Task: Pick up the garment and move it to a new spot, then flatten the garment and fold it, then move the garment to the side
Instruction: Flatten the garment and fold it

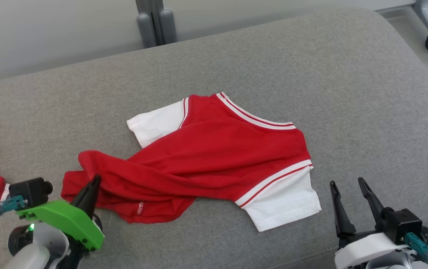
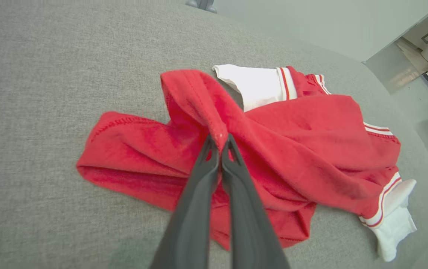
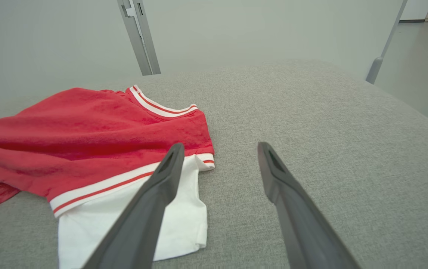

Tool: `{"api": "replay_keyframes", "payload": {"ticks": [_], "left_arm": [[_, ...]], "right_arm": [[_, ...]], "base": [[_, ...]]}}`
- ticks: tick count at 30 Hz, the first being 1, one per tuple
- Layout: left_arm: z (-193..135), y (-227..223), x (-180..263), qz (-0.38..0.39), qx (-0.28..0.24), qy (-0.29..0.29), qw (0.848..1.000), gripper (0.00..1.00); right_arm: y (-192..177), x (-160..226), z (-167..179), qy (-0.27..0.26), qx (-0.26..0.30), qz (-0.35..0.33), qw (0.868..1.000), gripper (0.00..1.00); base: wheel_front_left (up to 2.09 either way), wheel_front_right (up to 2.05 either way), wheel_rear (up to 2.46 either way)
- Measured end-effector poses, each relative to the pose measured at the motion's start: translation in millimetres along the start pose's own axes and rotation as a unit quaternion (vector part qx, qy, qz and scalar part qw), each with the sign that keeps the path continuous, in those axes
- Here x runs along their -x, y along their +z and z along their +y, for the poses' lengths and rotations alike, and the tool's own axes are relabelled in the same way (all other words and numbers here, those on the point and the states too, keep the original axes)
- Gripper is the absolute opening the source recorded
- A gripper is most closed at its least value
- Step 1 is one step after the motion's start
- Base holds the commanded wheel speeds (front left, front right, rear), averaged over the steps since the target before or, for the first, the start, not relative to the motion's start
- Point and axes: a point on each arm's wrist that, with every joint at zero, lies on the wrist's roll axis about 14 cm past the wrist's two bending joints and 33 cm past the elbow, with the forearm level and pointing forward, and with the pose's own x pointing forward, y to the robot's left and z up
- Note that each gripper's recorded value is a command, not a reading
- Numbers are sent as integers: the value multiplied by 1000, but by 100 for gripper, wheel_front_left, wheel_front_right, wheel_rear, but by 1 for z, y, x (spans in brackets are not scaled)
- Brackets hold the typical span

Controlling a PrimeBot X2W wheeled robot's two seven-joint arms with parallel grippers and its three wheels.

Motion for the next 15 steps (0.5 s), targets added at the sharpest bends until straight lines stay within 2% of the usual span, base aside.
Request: {"api": "replay_keyframes", "payload": {"ticks": [4, 10, 15], "left_arm": [[-5, -21, 32, 20, 1, -16, 1000, 0], [9, -69, 79, 70, 28, 26, 997, 0], [28, -97, 91, 73, 37, 73, 994, 0]], "right_arm": [[0, 2, -2, -2, 0, -1, 1000, 100], [-4, -2, 9, 15, -2, 5, 1000, 100], [-6, -7, 20, 34, 0, 8, 999, 100]], "base": [[0, 0, 0], [0, 0, 0], [0, 0, 0]]}}
